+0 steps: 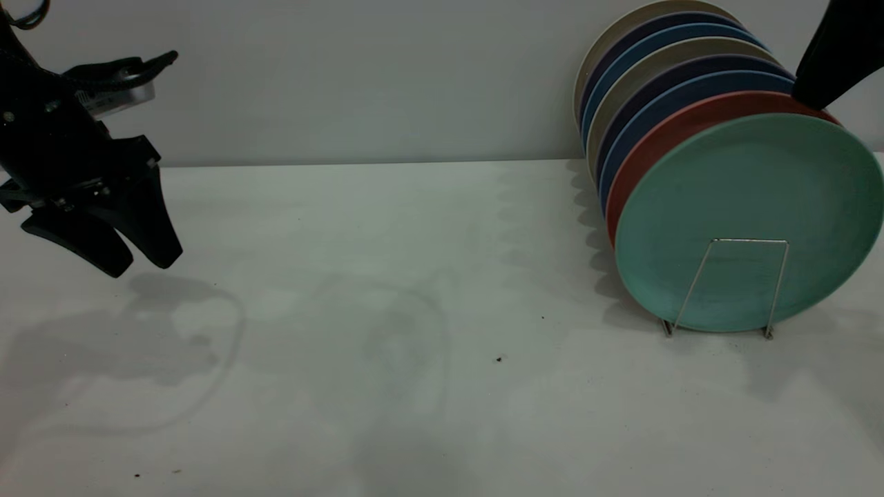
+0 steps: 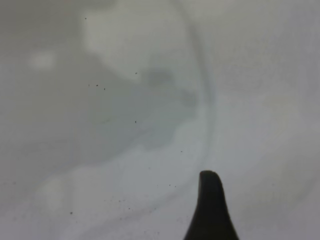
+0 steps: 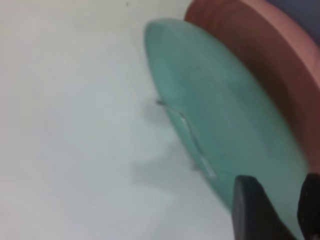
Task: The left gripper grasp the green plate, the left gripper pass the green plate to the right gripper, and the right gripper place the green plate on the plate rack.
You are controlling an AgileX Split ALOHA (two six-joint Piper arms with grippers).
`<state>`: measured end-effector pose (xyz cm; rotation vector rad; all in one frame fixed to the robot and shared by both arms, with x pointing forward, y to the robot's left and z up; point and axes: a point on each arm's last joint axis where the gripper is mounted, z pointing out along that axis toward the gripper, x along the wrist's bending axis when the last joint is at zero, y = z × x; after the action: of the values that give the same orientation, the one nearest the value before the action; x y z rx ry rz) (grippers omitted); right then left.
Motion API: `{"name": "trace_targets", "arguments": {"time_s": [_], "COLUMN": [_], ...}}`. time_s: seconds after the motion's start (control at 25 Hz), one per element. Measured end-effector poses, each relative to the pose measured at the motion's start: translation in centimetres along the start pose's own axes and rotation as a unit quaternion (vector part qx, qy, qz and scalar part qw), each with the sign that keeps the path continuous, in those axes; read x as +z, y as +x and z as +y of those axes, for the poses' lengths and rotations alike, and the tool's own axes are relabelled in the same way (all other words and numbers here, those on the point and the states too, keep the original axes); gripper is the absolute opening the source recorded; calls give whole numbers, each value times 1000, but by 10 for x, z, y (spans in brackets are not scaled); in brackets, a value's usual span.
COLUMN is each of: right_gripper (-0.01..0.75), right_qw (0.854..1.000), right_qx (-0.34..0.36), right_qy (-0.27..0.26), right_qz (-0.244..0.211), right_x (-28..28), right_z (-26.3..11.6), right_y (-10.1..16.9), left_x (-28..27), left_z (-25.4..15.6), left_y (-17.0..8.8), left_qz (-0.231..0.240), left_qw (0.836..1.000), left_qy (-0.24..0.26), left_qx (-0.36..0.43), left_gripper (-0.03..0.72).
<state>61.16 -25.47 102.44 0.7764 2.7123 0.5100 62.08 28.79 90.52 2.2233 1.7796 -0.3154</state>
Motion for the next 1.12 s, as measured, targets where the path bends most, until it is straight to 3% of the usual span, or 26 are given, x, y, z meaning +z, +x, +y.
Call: {"name": "trace_targets", "arguments": {"time_s": [0.08, 0.16, 0.28, 0.36, 0.68, 0.88, 1.12], "right_gripper": [240, 240, 240, 240, 241, 241, 241], "right_qw": [997, 983, 946, 929, 905, 903, 907], "right_qx": [82, 184, 324, 368, 395, 408, 405], "right_qy": [0, 1, 15, 38, 159, 123, 84], "right_qz": [9, 12, 7, -2, -18, -60, -83], "right_x": [-1, -1, -2, -3, -34, -79, -130], "right_z": [0, 0, -2, -6, -26, -26, -49], "right_y": [2, 2, 2, 3, 18, 30, 80], "left_x": [0, 0, -6, -20, -102, -137, -153], "left_z": [-1, -2, -2, -1, -21, -46, -96], "left_y": [1, 4, 5, 2, -28, -46, -58], "left_qz": [8, 20, 39, 54, 100, 113, 150], "left_qw": [1000, 1000, 999, 998, 994, 992, 986], "left_qy": [4, 11, 12, 2, -35, -50, -51], "left_qx": [-1, -12, -29, -22, -6, -19, -46], "left_gripper": [580, 580, 580, 575, 522, 518, 518]}}
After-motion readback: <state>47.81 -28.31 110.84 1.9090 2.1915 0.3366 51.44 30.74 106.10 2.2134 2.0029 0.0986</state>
